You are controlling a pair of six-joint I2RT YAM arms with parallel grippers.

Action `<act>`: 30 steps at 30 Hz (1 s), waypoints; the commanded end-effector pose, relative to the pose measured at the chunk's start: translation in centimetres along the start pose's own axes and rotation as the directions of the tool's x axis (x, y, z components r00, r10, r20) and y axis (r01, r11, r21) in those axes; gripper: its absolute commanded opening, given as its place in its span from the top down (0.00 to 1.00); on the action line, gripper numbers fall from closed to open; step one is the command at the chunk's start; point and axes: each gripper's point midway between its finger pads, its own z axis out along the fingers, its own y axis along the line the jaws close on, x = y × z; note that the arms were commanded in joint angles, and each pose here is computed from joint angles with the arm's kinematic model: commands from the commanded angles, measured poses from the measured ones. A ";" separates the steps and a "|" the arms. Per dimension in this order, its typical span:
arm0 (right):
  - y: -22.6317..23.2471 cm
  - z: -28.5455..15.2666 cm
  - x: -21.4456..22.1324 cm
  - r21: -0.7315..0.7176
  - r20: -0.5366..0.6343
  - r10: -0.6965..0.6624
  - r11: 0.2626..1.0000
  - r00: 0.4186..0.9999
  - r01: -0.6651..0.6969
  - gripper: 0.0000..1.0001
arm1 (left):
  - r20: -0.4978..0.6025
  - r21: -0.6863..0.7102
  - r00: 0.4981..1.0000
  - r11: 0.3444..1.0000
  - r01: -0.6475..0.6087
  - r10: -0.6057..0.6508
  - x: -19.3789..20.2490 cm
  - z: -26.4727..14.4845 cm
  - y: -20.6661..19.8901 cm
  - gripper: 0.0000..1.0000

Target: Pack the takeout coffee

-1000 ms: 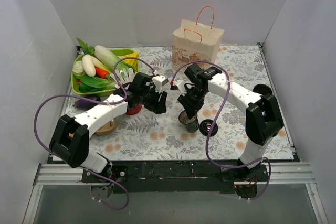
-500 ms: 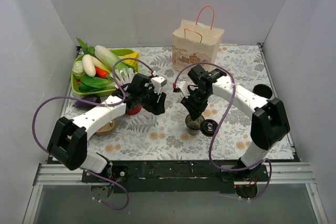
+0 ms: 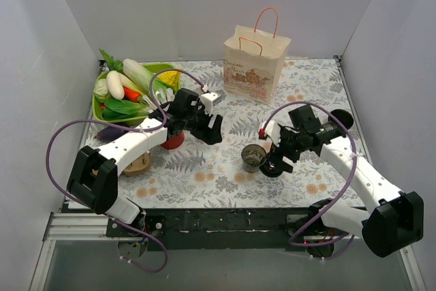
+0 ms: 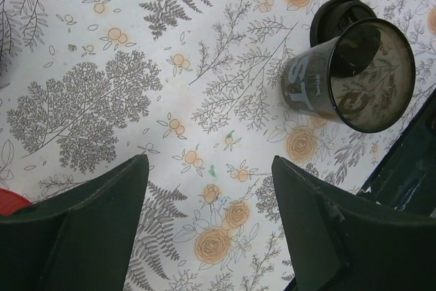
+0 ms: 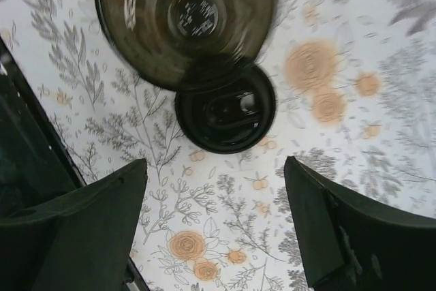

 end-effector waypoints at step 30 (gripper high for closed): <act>0.0 8.3 5.6 -0.169 -0.071 -0.195 0.969 0.978 0.181 0.04 | 0.056 0.059 0.998 0.997 -0.040 0.036 -2.0 -0.5 -1.4 0.25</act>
